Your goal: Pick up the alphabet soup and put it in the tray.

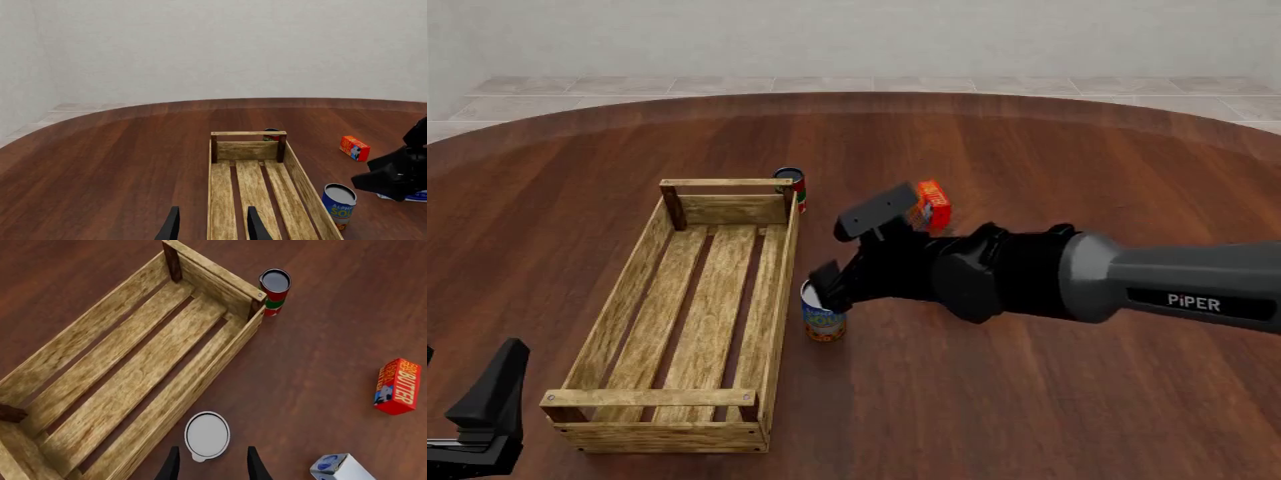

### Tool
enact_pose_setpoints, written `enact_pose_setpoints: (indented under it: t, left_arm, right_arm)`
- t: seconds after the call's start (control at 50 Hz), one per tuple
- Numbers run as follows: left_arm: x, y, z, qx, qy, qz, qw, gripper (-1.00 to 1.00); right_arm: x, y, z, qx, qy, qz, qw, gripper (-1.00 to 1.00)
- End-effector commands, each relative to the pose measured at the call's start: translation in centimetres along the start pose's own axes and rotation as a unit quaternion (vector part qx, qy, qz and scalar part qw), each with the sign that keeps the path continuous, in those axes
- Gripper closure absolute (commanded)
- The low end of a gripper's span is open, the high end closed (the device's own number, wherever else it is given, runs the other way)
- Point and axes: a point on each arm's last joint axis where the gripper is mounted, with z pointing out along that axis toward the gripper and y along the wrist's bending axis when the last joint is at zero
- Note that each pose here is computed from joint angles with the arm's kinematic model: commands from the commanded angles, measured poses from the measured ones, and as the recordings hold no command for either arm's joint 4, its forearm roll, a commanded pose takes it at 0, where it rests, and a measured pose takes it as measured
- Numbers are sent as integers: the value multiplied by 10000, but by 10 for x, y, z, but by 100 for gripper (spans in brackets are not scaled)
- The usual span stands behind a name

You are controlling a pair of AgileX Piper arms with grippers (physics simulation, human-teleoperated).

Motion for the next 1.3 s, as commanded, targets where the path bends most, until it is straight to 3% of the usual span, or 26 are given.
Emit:
enact_pose_setpoints:
  t: [0.02, 1.3]
  left_arm:
    - [0, 0, 0, 0, -1, 0, 10000, -100]
    - [0, 0, 0, 0, 0, 0, 10000, -100]
  right_arm:
    - [8, 0, 10, -3, 80, 54, 10000, -100]
    - [21, 1, 48, -3, 364, 176, 9992, -100]
